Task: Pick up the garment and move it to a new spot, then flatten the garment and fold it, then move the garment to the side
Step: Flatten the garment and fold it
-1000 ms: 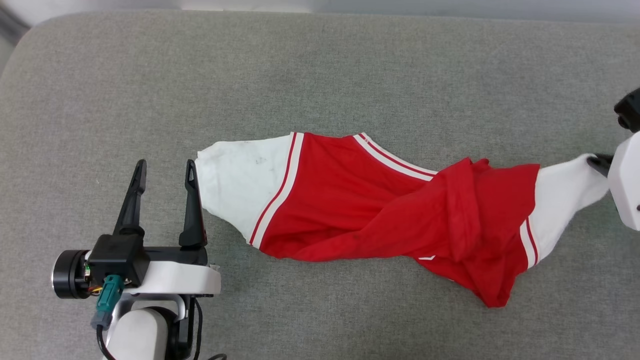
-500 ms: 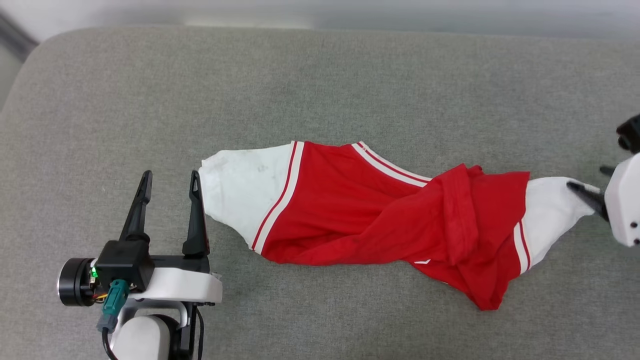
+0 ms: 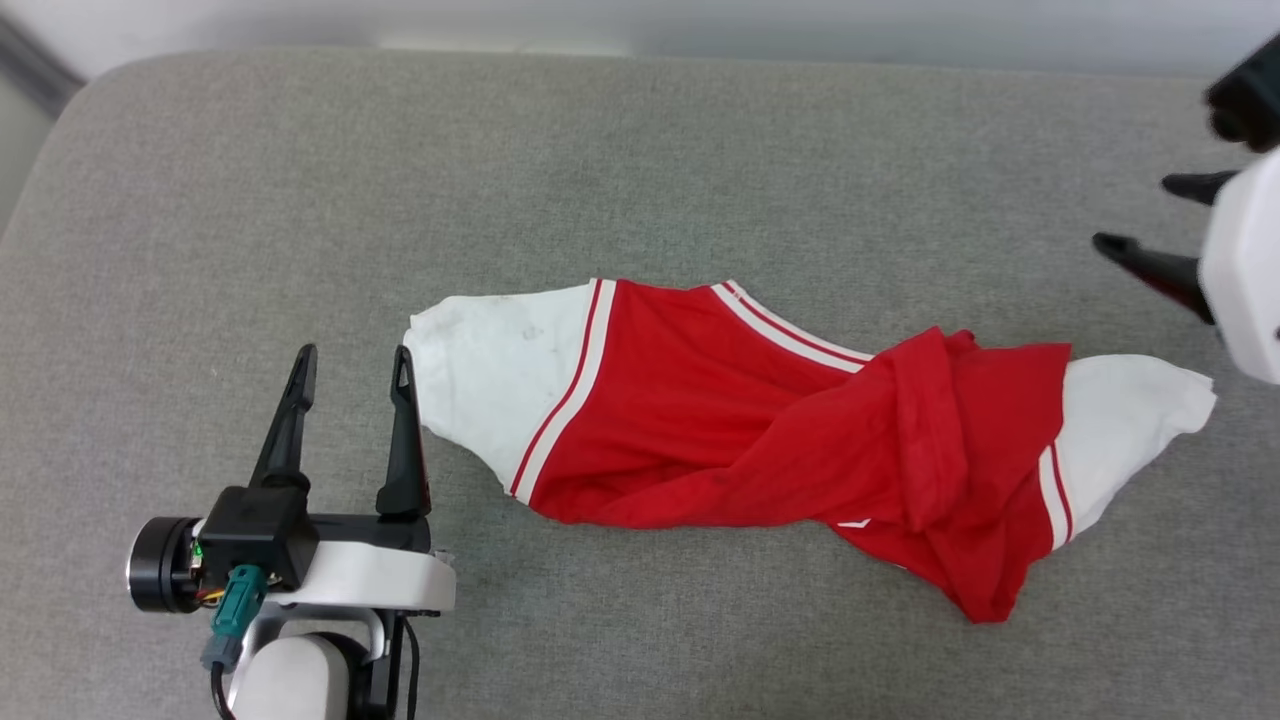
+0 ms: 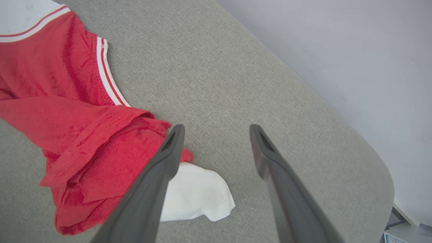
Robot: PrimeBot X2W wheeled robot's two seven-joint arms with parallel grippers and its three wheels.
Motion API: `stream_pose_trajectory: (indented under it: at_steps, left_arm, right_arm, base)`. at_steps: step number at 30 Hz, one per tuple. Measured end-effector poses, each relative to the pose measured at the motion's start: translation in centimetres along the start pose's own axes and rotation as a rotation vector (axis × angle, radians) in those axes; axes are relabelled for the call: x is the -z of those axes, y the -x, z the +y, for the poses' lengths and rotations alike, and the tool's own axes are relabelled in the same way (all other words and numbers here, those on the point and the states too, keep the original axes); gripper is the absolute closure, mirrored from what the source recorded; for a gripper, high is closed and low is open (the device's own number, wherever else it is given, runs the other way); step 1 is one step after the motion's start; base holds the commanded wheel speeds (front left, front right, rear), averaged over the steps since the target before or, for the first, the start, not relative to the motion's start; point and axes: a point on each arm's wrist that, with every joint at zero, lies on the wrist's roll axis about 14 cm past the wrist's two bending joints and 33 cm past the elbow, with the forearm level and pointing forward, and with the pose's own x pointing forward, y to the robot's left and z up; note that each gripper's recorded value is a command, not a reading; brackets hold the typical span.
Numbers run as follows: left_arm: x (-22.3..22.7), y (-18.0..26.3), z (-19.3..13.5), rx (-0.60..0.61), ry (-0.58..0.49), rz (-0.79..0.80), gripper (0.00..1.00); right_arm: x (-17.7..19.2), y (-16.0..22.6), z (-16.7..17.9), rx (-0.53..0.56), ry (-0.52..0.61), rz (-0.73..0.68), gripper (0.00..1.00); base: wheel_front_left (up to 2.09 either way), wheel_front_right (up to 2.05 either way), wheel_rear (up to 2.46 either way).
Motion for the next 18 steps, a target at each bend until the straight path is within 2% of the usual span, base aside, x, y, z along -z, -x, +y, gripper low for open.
stream_pose_trajectory:
  at_steps: [7, 18]
  left_arm:
    - [1.0, -0.8, 0.2, -0.009, -0.001, 0.022, 0.00]
    - [3.2, -1.7, 1.1, -0.042, -0.019, 0.071, 0.00]
  right_arm:
    - [2.6, -4.6, 3.8, -0.116, 0.093, 0.245, 0.00]
    - [9.1, -10.8, 8.1, -0.267, 0.110, 0.448, 0.00]
  base:
    - [0.00, 0.00, 0.00]
    - [0.00, 0.00, 0.00]
